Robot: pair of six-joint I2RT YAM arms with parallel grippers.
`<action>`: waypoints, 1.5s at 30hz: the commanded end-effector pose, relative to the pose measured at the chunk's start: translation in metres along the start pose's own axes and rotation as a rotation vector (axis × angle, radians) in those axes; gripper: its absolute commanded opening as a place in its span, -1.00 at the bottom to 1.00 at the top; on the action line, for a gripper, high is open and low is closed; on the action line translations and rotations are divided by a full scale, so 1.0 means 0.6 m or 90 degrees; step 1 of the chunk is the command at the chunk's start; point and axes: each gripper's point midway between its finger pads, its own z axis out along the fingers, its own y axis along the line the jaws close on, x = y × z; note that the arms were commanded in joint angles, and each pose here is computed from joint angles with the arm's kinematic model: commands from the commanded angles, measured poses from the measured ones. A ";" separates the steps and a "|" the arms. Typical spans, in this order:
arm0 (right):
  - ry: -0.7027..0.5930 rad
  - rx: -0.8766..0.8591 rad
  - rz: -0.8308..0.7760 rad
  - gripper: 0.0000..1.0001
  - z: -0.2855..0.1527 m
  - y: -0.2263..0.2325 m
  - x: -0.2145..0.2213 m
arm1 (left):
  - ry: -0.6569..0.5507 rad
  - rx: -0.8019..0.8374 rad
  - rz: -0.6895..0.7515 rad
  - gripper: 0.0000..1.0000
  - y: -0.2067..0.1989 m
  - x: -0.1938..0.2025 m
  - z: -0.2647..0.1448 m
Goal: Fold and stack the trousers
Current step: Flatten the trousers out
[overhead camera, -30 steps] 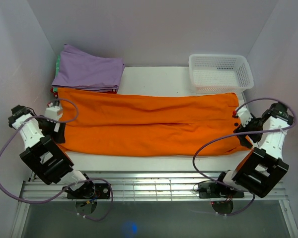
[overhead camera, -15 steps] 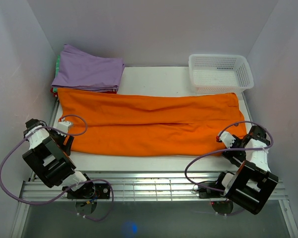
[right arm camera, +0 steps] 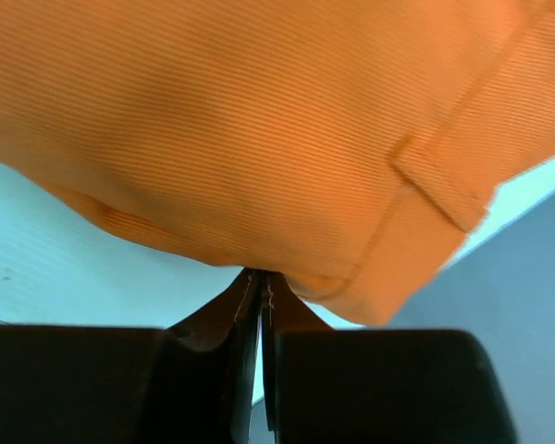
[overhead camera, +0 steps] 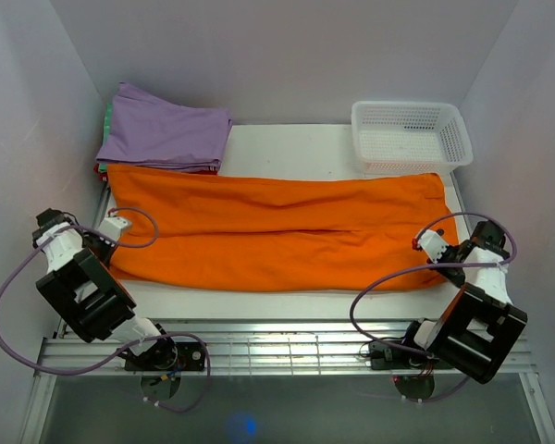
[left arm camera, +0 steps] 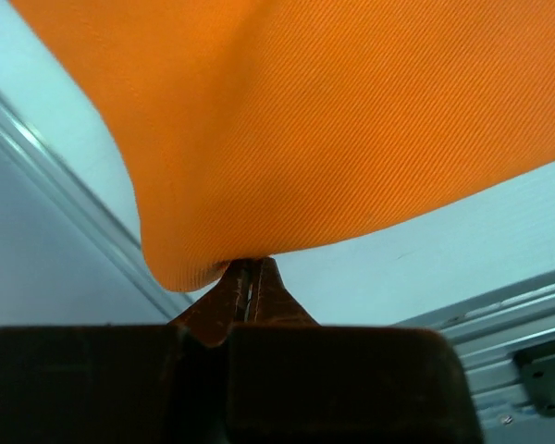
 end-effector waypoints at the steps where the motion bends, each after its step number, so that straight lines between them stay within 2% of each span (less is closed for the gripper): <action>1: -0.010 0.055 -0.001 -0.84 -0.036 -0.068 -0.014 | -0.002 0.005 0.094 -1.00 0.012 -0.014 -0.058; 7: -0.009 0.050 0.021 -0.84 -0.076 -0.121 -0.005 | 0.021 0.037 0.202 -1.00 0.039 -0.015 -0.120; 11: -0.012 0.052 0.025 -0.84 -0.101 -0.164 -0.007 | 0.021 0.090 0.212 -1.00 0.058 -0.022 -0.127; 13: -0.028 0.003 0.030 -0.83 -0.101 -0.146 -0.015 | 0.025 0.082 0.220 -1.00 0.074 -0.030 -0.129; 14: -0.034 -0.017 0.016 -0.69 -0.104 -0.138 -0.019 | 0.031 0.086 0.218 -1.00 0.078 -0.029 -0.125; 15: -0.046 -0.035 0.009 -0.20 -0.110 -0.130 -0.027 | 0.036 0.096 0.217 -1.00 0.079 -0.028 -0.118; 17: -0.052 -0.080 -0.018 0.38 -0.120 -0.090 -0.030 | 0.041 0.103 0.208 -1.00 0.078 -0.027 -0.112; 18: -0.054 -0.100 -0.033 0.46 -0.111 -0.062 -0.027 | 0.041 0.109 0.207 -1.00 0.074 -0.027 -0.108; 19: -0.051 -0.074 -0.062 0.48 -0.119 -0.057 -0.028 | 0.040 0.115 0.206 -1.00 0.069 -0.027 -0.105; 25: -0.053 -0.044 -0.229 0.43 -0.084 0.030 -0.022 | 0.036 0.135 0.191 -1.00 0.049 -0.029 -0.093; 29: -0.025 -0.038 -0.279 0.40 -0.043 0.051 -0.005 | 0.027 0.139 0.185 -1.00 0.046 -0.033 -0.089; 32: -0.007 -0.012 -0.275 0.41 -0.004 0.043 0.007 | 0.020 0.138 0.177 -1.00 0.049 -0.040 -0.083; 33: 0.001 0.043 -0.285 0.42 0.003 0.007 0.002 | 0.011 0.136 0.176 -1.00 0.052 -0.046 -0.081; 38: -0.024 0.086 -0.251 0.42 0.030 -0.032 -0.024 | -0.005 0.147 0.156 -1.00 0.049 -0.060 -0.070; 40: -0.035 0.106 -0.260 0.35 0.035 -0.047 -0.035 | -0.011 0.155 0.151 -1.00 0.046 -0.065 -0.063; 41: -0.041 0.111 -0.268 0.28 0.036 -0.050 -0.043 | -0.013 0.157 0.145 -1.00 0.046 -0.067 -0.060; 42: -0.045 0.113 -0.271 0.04 0.037 -0.053 -0.047 | -0.015 0.160 0.143 -1.00 0.045 -0.070 -0.058; 44: -0.054 0.093 -0.270 -0.28 0.035 -0.055 -0.055 | -0.024 0.160 0.138 -1.00 0.050 -0.077 -0.056; 45: -0.065 0.084 -0.257 -0.58 0.029 -0.057 -0.062 | -0.027 0.158 0.135 -1.00 0.053 -0.079 -0.056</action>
